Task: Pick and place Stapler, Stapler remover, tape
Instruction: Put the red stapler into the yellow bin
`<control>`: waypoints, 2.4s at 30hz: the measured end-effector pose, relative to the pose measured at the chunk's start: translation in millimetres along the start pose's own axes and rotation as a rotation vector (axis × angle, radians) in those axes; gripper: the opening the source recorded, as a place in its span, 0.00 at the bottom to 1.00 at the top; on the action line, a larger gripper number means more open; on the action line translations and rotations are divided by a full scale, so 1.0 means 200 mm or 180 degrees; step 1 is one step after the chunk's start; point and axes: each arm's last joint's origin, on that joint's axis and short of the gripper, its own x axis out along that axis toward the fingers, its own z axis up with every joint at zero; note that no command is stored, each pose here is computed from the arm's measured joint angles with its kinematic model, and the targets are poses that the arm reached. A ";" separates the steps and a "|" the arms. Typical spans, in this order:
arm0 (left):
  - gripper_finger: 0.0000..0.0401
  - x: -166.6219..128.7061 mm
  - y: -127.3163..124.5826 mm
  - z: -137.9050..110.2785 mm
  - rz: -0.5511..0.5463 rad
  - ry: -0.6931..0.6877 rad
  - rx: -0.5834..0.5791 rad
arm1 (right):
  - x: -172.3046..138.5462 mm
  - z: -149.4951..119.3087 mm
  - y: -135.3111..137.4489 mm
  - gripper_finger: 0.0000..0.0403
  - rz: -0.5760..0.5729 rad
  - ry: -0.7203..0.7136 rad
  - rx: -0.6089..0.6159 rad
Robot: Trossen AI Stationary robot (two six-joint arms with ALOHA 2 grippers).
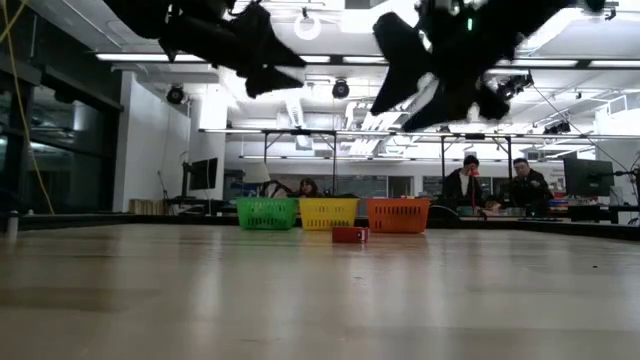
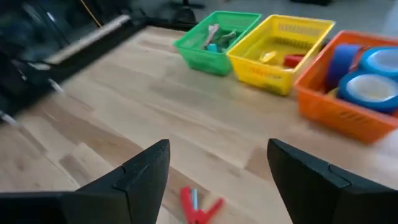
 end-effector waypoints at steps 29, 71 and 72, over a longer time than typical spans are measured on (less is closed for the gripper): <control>0.73 -0.47 -0.18 0.27 -0.1396 -0.0828 0.0579 | 0.31 -0.45 0.44 0.40 -0.0275 0.0733 -0.0770; 0.73 -0.46 -0.18 0.24 -0.1333 -0.0690 0.0525 | 0.28 -0.82 0.23 0.62 -0.0341 0.0445 -0.0092; 0.73 -0.46 -0.18 0.24 -0.1330 -0.0691 0.0526 | 0.28 -0.82 0.23 0.62 -0.0383 0.0437 -0.0006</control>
